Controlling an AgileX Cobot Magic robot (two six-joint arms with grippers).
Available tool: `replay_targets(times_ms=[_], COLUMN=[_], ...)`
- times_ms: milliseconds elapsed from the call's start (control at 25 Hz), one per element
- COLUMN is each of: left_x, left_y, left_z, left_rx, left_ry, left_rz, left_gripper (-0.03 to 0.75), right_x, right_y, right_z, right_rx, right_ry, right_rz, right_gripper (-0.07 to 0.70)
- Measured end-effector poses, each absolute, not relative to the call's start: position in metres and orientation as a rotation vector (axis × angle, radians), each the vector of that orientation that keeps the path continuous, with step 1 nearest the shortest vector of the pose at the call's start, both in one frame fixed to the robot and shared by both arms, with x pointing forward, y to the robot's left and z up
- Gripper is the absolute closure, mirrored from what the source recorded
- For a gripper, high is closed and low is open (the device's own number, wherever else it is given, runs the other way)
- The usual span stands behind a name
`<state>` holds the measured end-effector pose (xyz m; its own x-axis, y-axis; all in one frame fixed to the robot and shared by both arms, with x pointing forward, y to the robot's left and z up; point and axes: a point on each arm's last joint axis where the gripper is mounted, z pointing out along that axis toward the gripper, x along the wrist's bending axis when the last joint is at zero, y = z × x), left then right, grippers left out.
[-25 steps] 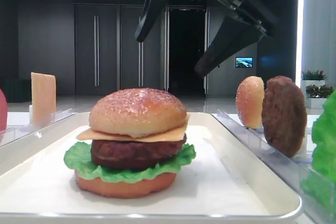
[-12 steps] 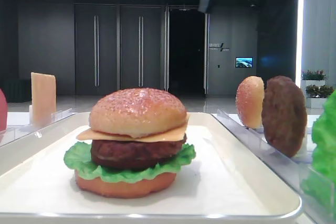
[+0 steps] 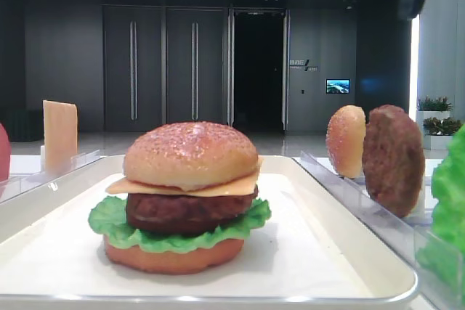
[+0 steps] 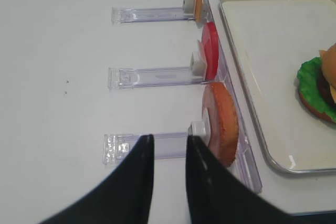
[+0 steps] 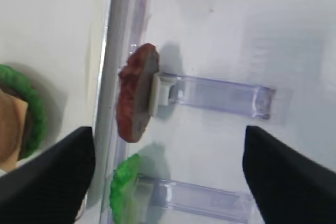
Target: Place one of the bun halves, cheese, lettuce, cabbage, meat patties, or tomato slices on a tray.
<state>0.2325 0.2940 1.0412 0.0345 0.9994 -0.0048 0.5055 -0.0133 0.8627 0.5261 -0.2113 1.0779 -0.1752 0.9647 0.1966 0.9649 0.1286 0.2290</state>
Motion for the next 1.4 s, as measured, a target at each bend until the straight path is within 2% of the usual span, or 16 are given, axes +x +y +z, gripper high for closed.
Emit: replay_targets(times_ms=[360,560,1000,1400], left_x=[0.232,0.232,0.232,0.232], left_y=[0.294,0.294,0.294,0.294], left_z=[1.041,1.041,1.041,1.041], left_rx=[1.607,1.607,1.607,1.607], left_ry=[1.557,1.557,1.557,1.557], left_rz=[0.887,0.887,0.887,0.887], left_gripper=[0.557,0.557,0.557,0.557], right_x=[0.534,0.534,0.531,0.46], right_y=[-0.276,-0.3,-0.301,-0.3], right_z=[1.077,1.075,1.078,1.086], right_rx=[-2.2,-2.304,-2.314,-2.339], right_ry=[-2.249,-2.27,-2.276,-2.292], right_rz=[-0.389,-0.277,-0.273,-0.324], right_gripper=[0.056,0.056,0.056,0.056])
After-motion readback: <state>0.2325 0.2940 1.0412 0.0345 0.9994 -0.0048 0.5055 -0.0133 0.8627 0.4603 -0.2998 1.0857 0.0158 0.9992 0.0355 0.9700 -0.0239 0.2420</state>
